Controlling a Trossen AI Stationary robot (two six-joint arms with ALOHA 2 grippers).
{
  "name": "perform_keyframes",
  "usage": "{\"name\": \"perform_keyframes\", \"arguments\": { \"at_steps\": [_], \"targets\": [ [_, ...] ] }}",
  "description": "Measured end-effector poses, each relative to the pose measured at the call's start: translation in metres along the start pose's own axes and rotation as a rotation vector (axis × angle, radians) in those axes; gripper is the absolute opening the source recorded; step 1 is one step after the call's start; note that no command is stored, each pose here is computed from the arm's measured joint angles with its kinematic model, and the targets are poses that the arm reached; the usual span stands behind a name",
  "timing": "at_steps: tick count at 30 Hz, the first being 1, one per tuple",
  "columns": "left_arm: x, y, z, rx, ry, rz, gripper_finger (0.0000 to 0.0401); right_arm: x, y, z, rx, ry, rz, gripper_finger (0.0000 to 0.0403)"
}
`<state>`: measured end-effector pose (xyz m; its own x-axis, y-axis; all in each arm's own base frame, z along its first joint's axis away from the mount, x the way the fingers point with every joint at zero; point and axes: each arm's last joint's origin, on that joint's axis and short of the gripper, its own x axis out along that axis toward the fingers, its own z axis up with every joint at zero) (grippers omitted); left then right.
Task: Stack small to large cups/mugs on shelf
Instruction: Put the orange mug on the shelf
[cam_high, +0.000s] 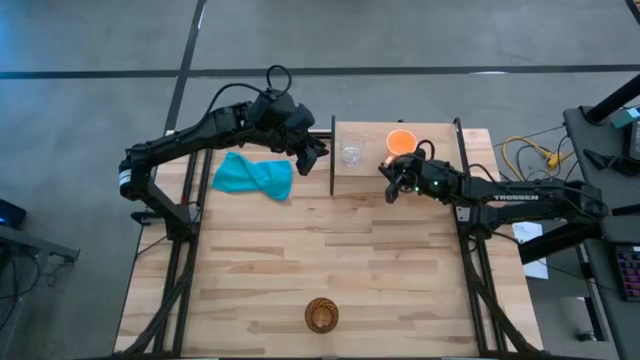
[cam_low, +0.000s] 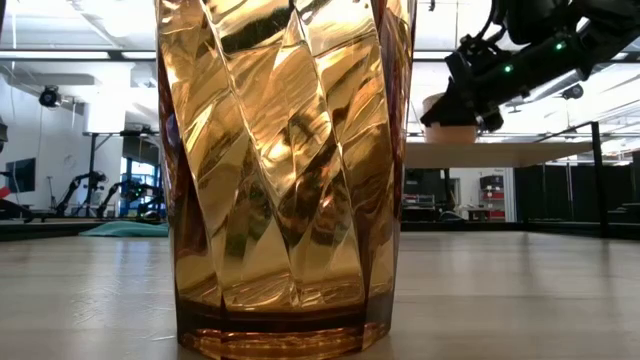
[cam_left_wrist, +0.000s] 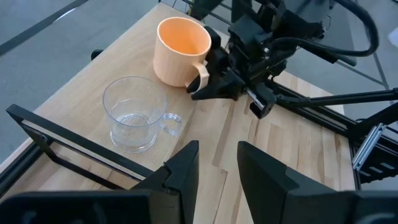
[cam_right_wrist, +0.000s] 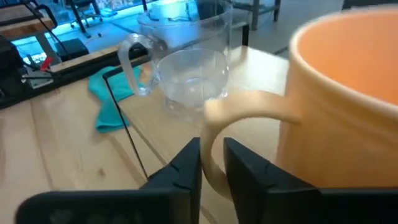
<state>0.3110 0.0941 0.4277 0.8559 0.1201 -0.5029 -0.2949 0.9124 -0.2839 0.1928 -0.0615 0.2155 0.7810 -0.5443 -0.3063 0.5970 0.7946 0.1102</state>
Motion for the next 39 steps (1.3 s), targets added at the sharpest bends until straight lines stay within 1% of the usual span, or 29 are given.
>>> {"name": "perform_keyframes", "arguments": {
  "at_steps": [6, 14, 18, 24, 28, 33, 36, 39],
  "targets": [
    [0.000, 0.000, 0.000, 0.000, 0.000, 0.000, 0.0096, 0.000, -0.001, -0.004, 0.013, 0.006, 0.000, 0.0091],
    [0.000, 0.000, 0.000, 0.000, 0.000, 0.000, 0.0096, 0.000, -0.001, -0.005, 0.008, 0.001, -0.002, 0.0094],
    [0.000, 0.000, 0.000, 0.001, 0.001, 0.000, 0.0096, 0.000, 0.000, 0.001, 0.011, -0.027, 0.003, 0.0104],
    [0.000, 0.000, 0.000, 0.001, 0.001, 0.000, 0.0096, -0.001, 0.003, 0.013, 0.021, -0.056, 0.009, 0.0132],
    [0.000, 0.000, 0.000, 0.003, 0.001, 0.000, 0.0096, -0.001, 0.003, 0.015, 0.023, -0.061, 0.010, 0.0148],
    [0.000, 0.000, 0.000, 0.004, 0.001, 0.000, 0.0096, -0.001, 0.001, 0.007, 0.005, 0.028, -0.010, 0.0155],
    [0.000, 0.000, 0.000, 0.004, 0.002, 0.001, 0.0096, -0.001, 0.000, 0.001, 0.037, 0.081, -0.023, 0.0155],
    [0.000, 0.000, 0.000, 0.004, 0.002, 0.001, 0.0096, -0.001, 0.000, 0.001, 0.048, 0.084, -0.024, 0.0155]
  ]
}}
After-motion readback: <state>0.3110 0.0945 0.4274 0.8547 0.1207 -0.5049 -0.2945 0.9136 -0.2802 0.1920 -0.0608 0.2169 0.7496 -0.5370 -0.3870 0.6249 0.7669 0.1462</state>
